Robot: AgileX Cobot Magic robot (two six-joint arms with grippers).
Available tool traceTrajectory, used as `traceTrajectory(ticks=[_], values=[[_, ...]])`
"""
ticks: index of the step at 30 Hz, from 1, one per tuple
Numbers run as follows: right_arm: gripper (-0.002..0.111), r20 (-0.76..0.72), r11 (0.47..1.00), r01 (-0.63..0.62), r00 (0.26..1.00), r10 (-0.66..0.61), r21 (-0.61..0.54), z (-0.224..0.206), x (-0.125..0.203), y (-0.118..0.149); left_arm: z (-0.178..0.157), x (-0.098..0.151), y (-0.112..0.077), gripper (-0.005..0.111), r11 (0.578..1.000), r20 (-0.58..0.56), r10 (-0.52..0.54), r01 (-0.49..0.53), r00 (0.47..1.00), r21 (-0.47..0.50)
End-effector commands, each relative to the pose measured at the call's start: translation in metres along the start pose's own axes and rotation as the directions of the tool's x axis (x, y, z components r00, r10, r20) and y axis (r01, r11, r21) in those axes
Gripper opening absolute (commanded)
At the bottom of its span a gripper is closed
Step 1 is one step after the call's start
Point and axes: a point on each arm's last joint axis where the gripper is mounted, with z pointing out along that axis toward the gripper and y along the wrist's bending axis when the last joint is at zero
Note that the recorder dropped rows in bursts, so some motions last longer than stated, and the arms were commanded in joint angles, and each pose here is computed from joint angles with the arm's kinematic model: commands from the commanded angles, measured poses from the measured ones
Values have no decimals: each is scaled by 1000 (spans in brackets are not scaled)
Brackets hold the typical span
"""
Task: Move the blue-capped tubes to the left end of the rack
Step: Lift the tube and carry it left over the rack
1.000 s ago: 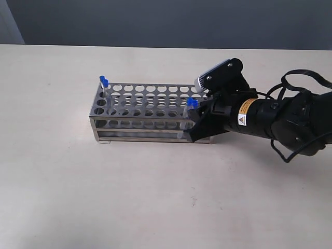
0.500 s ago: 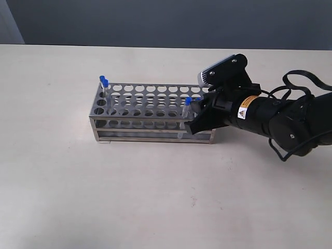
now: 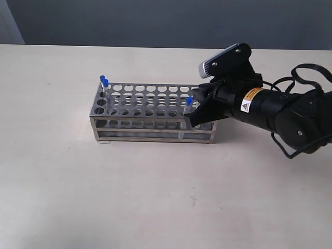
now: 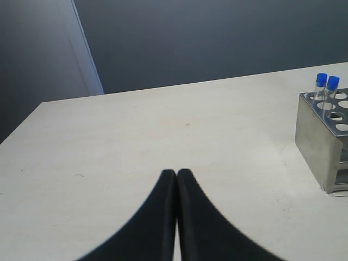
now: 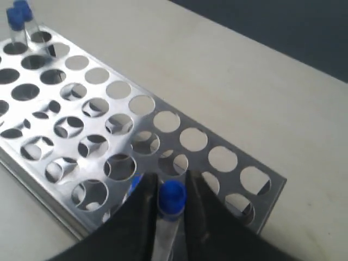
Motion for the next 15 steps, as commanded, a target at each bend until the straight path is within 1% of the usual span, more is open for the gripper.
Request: traceTrajectory(ticks=[1, 7, 11, 15], values=[[0, 96, 998, 55, 994, -57, 27, -18, -22, -5, 0, -2, 0, 0, 1000, 10, -3, 3, 1000, 8], [0, 132, 996, 75, 988, -80, 42, -31, -53, -9, 0, -2, 0, 0, 1000, 10, -3, 3, 1000, 8], [0, 169, 994, 90, 981, -98, 57, -32, -84, -13, 0, -2, 0, 0, 1000, 10, -3, 3, 1000, 8], [0, 210, 994, 91, 972, -102, 63, -32, -108, -14, 0, -2, 0, 0, 1000, 10, -3, 3, 1000, 8]])
